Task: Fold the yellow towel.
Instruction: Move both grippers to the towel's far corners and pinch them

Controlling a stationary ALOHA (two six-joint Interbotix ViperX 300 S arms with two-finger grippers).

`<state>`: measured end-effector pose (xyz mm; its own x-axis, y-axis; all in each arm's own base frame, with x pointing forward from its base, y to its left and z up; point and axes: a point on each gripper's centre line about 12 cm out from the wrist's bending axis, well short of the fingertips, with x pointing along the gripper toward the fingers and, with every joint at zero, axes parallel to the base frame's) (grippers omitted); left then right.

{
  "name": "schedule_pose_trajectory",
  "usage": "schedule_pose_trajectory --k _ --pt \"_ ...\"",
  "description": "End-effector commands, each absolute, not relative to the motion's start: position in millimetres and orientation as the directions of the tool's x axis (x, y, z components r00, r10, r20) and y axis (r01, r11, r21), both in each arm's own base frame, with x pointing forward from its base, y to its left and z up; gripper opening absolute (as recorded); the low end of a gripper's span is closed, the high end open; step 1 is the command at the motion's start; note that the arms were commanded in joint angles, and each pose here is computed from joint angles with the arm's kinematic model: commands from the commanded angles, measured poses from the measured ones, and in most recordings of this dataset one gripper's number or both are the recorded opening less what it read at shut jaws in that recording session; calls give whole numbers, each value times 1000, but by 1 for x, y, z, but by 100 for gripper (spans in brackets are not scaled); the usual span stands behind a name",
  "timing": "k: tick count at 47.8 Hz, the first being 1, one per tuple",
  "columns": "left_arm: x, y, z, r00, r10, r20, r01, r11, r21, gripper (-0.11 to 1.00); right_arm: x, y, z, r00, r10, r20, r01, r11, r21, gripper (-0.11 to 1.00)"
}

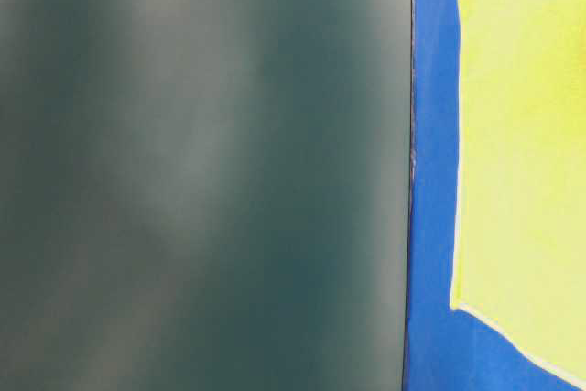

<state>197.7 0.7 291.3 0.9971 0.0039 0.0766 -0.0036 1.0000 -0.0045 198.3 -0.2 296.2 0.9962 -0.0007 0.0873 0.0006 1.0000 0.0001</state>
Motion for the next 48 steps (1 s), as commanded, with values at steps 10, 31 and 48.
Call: schedule_pose_trajectory --k 10,31,48 --pt "224 5 300 1000 23 9 -23 1000 -1 0 216 -16 298 995 -72 -63 73 997 8 0" --pt "275 87 230 909 292 -298 -311 950 -18 5 249 -99 237 839 -332 -432 369 929 1 0" --pt "301 156 150 770 404 -494 -463 886 3 80 261 -164 169 648 -408 -643 493 869 -55 65"
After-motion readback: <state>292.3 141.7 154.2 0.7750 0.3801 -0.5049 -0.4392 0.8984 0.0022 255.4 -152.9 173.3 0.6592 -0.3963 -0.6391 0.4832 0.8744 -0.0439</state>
